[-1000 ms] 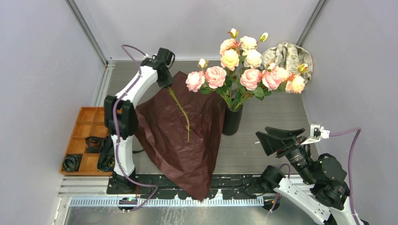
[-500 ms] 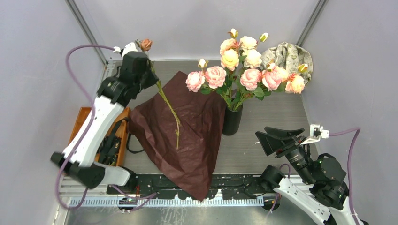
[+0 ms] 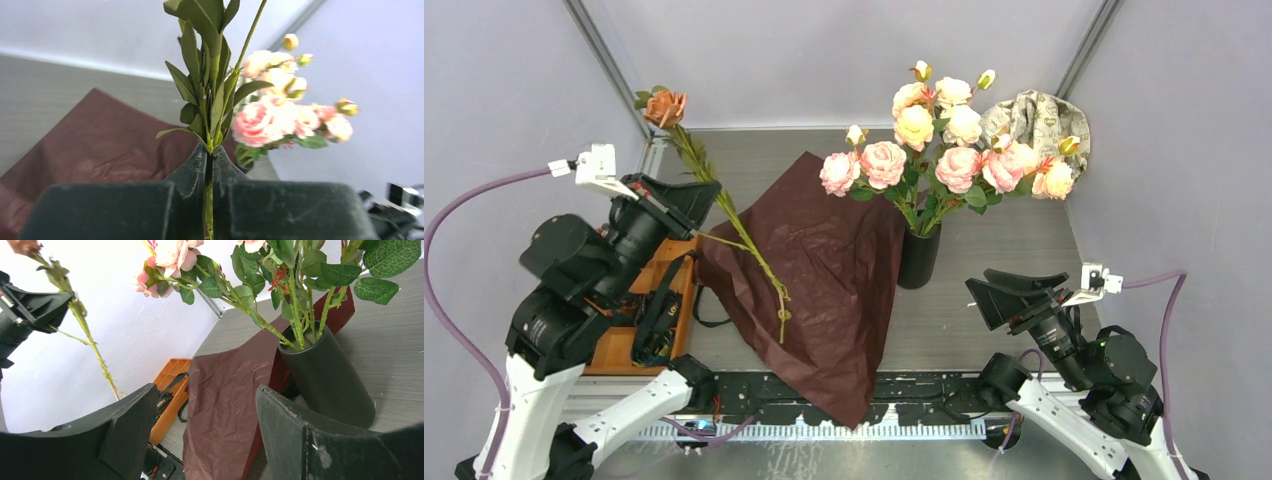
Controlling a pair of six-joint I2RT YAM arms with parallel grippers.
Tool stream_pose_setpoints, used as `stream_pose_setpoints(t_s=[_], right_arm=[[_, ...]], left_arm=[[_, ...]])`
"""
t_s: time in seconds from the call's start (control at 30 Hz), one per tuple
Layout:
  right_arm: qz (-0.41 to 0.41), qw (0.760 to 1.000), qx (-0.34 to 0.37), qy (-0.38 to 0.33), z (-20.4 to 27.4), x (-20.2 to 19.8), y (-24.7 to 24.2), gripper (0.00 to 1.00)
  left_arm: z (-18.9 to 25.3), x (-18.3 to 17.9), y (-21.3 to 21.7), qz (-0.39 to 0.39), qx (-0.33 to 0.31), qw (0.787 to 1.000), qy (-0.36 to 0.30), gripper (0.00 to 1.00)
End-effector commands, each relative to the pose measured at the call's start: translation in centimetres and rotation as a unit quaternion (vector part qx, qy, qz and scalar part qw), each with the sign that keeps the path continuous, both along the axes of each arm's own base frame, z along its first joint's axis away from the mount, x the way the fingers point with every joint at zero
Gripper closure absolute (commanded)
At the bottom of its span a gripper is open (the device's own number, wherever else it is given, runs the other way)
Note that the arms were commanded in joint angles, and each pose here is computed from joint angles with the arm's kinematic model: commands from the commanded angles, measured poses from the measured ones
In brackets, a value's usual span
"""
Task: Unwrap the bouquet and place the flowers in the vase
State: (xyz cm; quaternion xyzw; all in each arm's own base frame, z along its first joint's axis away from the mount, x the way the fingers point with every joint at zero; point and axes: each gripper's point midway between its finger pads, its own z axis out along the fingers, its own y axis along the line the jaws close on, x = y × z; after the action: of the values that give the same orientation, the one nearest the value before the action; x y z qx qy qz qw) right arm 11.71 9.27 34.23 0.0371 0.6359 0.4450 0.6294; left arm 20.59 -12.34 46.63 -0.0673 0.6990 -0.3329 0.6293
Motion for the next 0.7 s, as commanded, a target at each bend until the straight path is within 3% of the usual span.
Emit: stream_pose_setpoints(t_s=[0.0, 0.17, 0.37, 0.67], right_arm=[[0.006, 0.999, 0.032, -0.014, 1.5, -0.3, 0.0, 0.23], [-0.001, 0.999, 0.035, -0.011, 1.5, -0.1, -0.2, 0.23], [-0.021, 0.999, 0.029, -0.009, 1.6, -0.1, -1.2, 0.23], [-0.063, 0.998, 0.001, -0.005, 1.6, -0.2, -3.6, 0.22]], left_arm=[[4.7, -2.7, -3.4, -0.121, -0.036, 0.987, -0.1, 1.0], [7.3, -4.0, -6.1, -0.204, -0.073, 0.965, -0.146, 1.0], [8.9, -2.3, -9.4, -0.243, -0.091, 0.951, -0.169, 1.0], [11.4, -2.1, -18.4, -0.254, 0.017, 0.932, -0.258, 1.0]])
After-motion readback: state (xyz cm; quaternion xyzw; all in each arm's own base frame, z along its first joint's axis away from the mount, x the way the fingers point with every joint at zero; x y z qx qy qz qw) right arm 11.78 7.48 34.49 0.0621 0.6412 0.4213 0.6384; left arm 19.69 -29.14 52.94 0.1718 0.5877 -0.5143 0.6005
